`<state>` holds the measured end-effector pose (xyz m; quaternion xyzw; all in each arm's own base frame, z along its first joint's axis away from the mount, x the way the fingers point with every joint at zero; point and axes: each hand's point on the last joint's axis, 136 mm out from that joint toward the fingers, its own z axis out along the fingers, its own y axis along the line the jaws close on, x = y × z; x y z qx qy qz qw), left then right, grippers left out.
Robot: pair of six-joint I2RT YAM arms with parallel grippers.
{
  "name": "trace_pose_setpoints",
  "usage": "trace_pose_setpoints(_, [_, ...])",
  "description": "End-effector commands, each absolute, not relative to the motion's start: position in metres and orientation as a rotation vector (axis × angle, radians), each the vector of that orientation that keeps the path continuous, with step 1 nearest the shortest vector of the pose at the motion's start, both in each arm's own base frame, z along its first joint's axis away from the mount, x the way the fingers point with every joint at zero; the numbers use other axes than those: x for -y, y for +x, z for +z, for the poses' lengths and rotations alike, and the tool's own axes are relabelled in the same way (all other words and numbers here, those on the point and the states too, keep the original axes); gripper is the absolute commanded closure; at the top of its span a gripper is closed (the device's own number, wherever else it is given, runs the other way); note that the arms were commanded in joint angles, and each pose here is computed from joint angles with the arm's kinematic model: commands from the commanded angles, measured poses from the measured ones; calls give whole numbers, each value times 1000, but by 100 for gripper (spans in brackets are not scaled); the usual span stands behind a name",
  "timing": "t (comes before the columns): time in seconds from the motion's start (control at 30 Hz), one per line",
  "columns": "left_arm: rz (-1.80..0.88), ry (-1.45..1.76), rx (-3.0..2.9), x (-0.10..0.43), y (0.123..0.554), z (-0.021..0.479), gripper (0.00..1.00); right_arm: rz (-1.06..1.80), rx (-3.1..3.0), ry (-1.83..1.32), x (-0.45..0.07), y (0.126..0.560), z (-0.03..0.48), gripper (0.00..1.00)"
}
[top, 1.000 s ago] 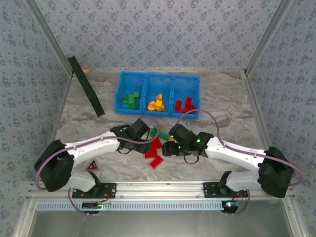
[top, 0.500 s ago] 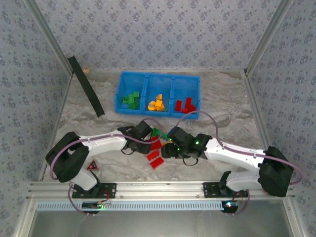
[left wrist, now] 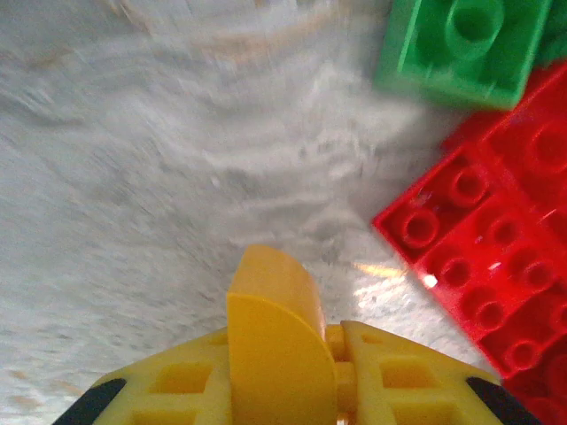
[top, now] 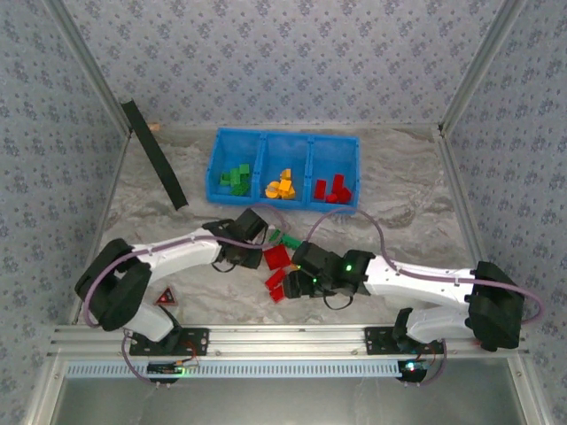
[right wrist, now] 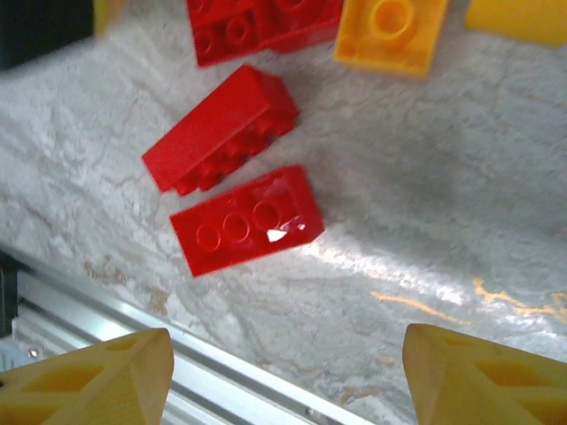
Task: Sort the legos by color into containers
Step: Pick up the lego from the middle-left of the table.
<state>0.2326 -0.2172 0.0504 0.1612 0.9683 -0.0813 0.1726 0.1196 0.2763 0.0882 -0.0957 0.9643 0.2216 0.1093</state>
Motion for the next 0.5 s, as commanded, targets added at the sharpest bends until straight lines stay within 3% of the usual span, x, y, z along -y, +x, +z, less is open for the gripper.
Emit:
trace_pose_setpoints(0.0, [-314, 413, -2568, 232, 272, 118, 79, 590, -2814, -362, -276, 113, 84, 28])
trace_pose_setpoints(0.13, [-385, 415, -2437, 253, 307, 163, 80, 493, -2725, -567, -279, 112, 85, 21])
trace_pose_setpoints(0.33, [-398, 474, -2328, 290, 359, 194, 80, 283, -2566, -848, -279, 121, 91, 1])
trace_pose_setpoints(0.47, [-377, 487, -2336, 310, 395, 186, 81, 250, -2489, -948, -288, 124, 91, 0])
